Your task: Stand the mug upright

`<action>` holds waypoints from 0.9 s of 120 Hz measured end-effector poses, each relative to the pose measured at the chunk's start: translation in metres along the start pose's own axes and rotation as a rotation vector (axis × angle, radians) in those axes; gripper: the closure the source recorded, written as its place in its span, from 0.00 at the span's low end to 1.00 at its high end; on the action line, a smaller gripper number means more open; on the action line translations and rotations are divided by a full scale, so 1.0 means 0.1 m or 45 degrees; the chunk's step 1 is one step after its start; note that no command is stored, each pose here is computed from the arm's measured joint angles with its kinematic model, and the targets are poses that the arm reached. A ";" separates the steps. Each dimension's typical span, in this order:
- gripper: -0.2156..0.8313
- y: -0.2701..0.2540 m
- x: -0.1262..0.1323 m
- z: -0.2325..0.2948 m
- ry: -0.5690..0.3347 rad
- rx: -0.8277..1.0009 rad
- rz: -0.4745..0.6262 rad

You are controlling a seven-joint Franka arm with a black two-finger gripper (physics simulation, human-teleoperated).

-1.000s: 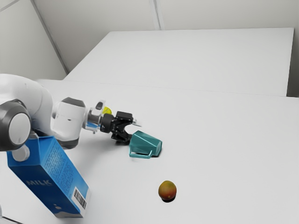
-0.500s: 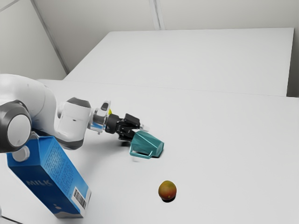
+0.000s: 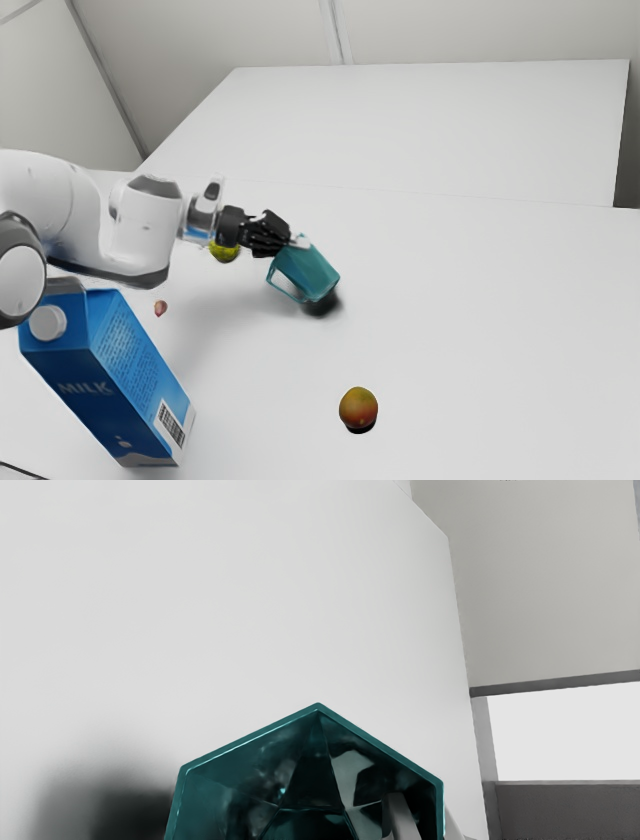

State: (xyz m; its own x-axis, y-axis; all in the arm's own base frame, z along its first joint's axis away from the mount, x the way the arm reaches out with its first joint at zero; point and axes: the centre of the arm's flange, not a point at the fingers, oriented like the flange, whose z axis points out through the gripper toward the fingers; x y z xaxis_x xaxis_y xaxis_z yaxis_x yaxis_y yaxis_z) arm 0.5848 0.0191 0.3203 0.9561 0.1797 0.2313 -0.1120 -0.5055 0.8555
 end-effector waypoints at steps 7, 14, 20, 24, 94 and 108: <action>0.95 0.15 0.12 -0.09 -0.003 0.019 0.058; 0.95 0.25 0.22 -0.15 -0.014 0.052 0.105; 0.95 0.36 0.34 -0.20 -0.040 0.104 0.170; 0.95 0.44 0.42 -0.24 -0.071 0.153 0.224; 0.96 0.50 1.01 0.16 -0.246 1.201 0.819; 0.96 0.38 0.85 0.20 -0.226 1.210 0.740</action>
State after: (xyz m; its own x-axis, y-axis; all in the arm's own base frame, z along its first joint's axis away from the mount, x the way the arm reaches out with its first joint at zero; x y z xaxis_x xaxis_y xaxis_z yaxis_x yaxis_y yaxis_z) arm 0.6668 -0.0016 0.3629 0.8596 -0.3764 0.3454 -0.3736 -0.9243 -0.0775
